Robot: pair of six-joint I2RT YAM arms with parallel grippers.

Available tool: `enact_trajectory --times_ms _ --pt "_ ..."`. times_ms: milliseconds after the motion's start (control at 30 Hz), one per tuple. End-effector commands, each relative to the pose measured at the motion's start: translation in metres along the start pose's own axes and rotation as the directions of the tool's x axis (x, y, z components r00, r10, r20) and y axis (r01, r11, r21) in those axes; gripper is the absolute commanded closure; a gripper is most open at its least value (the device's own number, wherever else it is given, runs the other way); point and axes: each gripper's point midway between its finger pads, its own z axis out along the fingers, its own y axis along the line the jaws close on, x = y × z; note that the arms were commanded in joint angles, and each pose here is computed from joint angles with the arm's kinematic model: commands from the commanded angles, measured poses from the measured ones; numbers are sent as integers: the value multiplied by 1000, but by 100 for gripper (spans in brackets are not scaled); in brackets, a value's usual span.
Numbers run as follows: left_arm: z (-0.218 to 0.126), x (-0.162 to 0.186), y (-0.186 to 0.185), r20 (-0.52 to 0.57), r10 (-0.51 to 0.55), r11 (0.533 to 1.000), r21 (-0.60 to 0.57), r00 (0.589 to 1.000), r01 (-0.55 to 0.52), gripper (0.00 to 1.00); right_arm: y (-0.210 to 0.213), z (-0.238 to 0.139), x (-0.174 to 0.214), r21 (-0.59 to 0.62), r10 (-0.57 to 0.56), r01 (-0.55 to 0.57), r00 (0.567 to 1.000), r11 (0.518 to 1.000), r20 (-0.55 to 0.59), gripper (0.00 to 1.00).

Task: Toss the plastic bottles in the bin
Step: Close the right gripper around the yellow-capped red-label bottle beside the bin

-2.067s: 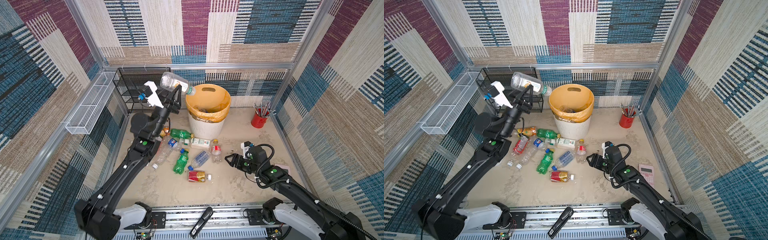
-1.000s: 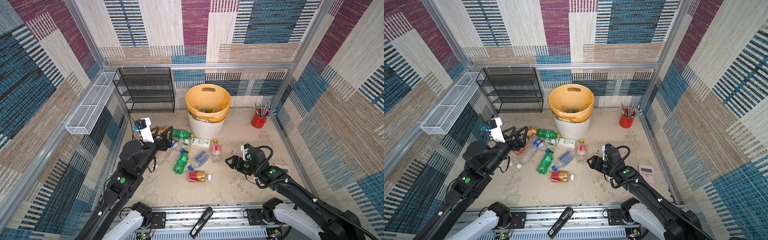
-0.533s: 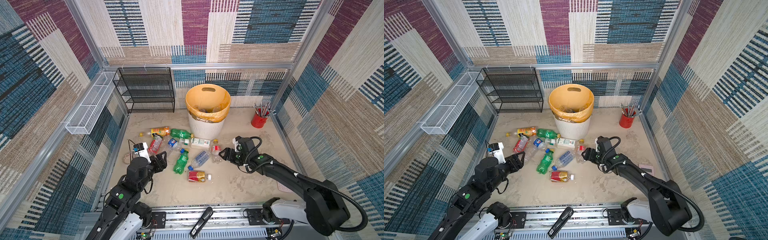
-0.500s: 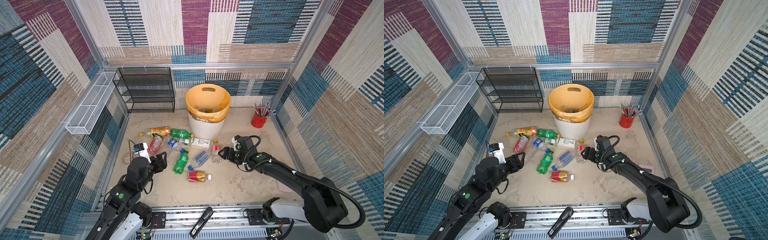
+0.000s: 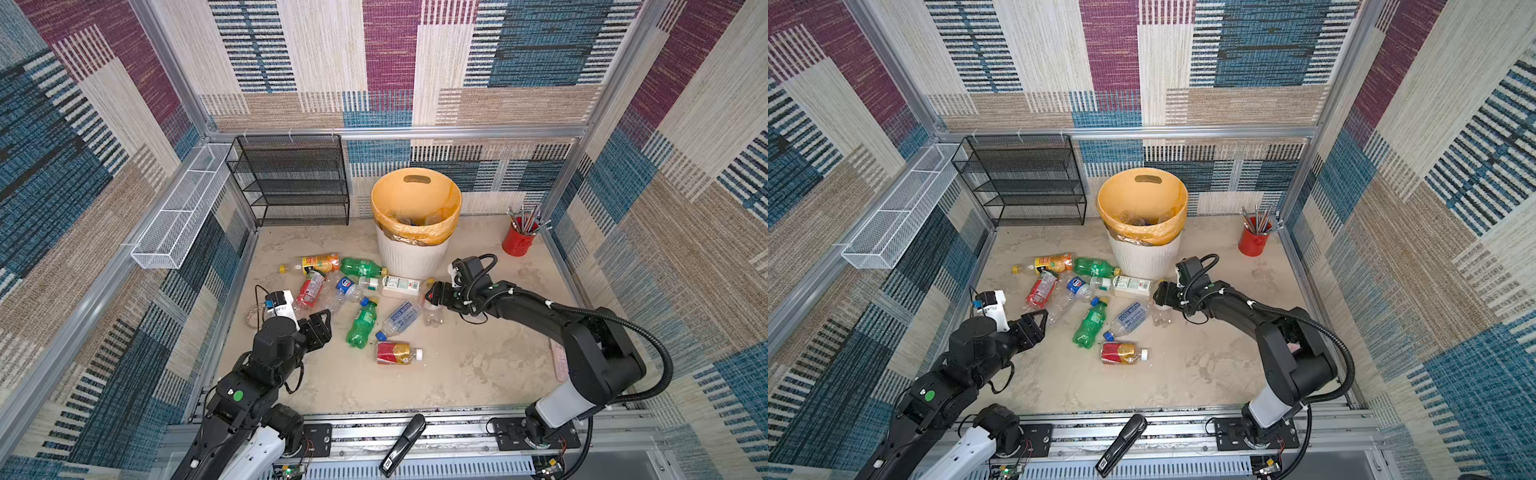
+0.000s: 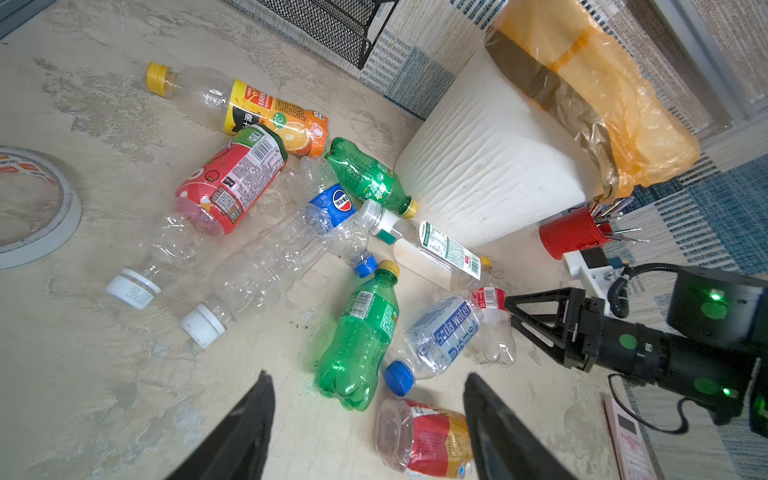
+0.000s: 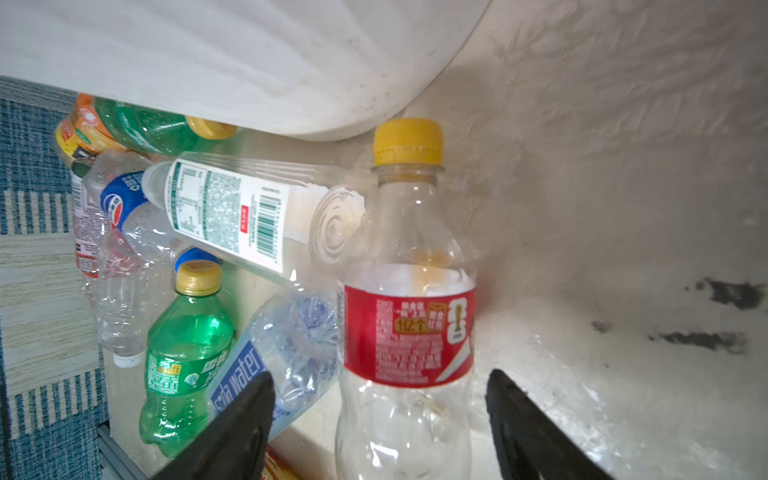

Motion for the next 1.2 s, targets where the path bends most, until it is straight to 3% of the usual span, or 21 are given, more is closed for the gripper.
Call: enact_trajectory --times_ms 0,667,1167 --pt "-2 -2 1 6 -25 1000 -2 1000 25 27 -4 4 1 19 -17 18 1000 1000 -11 20" --pt "-4 -6 -1 21 -23 1000 -3 1000 23 28 -12 35 -22 155 -135 151 985 976 -110 22" --pt "-3 -6 3 24 -15 1000 -19 1000 15 28 -13 43 -13 144 -130 156 976 977 -177 41"
